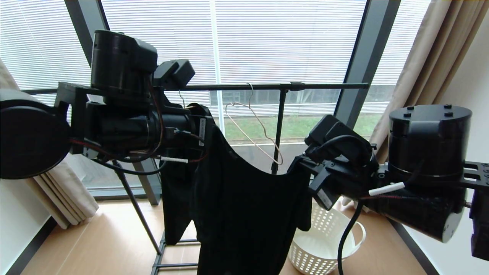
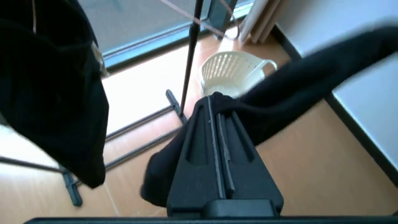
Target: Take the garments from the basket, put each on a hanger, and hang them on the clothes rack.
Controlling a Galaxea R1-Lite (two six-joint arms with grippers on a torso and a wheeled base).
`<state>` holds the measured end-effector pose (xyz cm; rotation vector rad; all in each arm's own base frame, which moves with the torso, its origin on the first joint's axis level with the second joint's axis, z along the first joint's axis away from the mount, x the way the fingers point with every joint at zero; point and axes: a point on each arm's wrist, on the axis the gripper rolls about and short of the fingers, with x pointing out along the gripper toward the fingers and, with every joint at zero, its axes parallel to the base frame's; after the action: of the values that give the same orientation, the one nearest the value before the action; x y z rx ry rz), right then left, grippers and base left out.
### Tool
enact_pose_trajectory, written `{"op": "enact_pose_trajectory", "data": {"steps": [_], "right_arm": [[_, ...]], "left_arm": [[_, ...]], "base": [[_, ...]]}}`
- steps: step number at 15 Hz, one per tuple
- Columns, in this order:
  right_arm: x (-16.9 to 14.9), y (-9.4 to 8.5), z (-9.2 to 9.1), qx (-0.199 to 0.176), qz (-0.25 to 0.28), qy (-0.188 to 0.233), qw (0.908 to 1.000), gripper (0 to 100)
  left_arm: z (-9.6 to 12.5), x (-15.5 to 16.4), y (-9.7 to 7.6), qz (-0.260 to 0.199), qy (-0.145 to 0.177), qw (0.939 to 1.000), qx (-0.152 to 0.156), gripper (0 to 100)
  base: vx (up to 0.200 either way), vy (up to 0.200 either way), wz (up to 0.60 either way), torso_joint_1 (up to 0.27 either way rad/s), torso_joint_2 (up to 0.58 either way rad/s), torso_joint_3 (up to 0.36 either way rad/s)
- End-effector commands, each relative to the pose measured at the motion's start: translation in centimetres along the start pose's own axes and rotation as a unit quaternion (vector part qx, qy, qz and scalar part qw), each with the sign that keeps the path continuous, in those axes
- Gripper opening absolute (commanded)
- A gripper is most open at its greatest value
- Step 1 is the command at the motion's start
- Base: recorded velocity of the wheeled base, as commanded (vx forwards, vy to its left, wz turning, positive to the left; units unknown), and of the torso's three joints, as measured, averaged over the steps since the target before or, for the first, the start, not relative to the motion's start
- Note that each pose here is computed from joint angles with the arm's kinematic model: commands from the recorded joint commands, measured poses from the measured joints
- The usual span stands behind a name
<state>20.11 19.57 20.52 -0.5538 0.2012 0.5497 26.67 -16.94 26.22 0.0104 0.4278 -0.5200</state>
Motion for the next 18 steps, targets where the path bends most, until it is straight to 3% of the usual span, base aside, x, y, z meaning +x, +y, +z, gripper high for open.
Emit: {"op": "enact_pose_trajectory", "data": {"steps": [1, 6, 8, 9, 11, 13, 16, 17, 18], "right_arm": [[-1.9, 3.2, 1.4, 0.007, 0.062, -0.029, 0.9976, 0], [-1.0, 10.2, 2.7, 0.061, 0.157, -0.021, 0.9855, 0], [-0.2, 12.3, 3.0, 0.090, 0.168, -0.011, 0.9815, 0], [0.0, 12.4, 3.1, 0.094, 0.165, -0.010, 0.9818, 0], [0.1, 12.0, 3.3, 0.099, 0.158, -0.014, 0.9824, 0], [0.4, 10.5, 3.3, 0.107, 0.137, -0.013, 0.9847, 0], [1.3, 6.0, 2.4, 0.082, 0.075, -0.008, 0.9938, 0], [1.7, 3.8, 2.0, 0.069, 0.043, -0.004, 0.9967, 0], [1.7, 3.8, 2.0, 0.069, 0.043, -0.004, 0.9967, 0]], "left_arm": [[0.7, 2.5, -0.1, -0.003, 0.001, 1.0000, 0.005, 0], [2.0, 2.7, -0.9, -0.012, -0.011, 0.9998, 0.013, 0], [2.1, 2.7, -1.5, -0.020, -0.013, 0.9996, 0.016, 0], [2.1, 2.7, -1.6, -0.021, -0.013, 0.9996, 0.017, 0], [2.0, 2.5, -1.8, -0.024, -0.010, 0.9995, 0.018, 0], [2.1, 2.4, -1.8, -0.024, -0.012, 0.9995, 0.018, 0], [2.2, 1.3, -1.8, -0.023, -0.007, 0.9995, 0.018, 0], [2.3, 0.4, -1.7, -0.022, 0.002, 0.9996, 0.019, 0], [2.3, 0.4, -1.7, -0.022, 0.002, 0.9996, 0.019, 0]], "base": [[0.000, 0.000, 0.00, 0.000, 0.00, 0.000], [0.000, 0.000, 0.00, 0.000, 0.00, 0.000], [0.000, 0.000, 0.00, 0.000, 0.00, 0.000], [0.000, 0.000, 0.00, 0.000, 0.00, 0.000], [0.000, 0.000, 0.00, 0.000, 0.00, 0.000], [0.000, 0.000, 0.00, 0.000, 0.00, 0.000], [0.000, 0.000, 0.00, 0.000, 0.00, 0.000], [0.000, 0.000, 0.00, 0.000, 0.00, 0.000], [0.000, 0.000, 0.00, 0.000, 0.00, 0.000]]}}
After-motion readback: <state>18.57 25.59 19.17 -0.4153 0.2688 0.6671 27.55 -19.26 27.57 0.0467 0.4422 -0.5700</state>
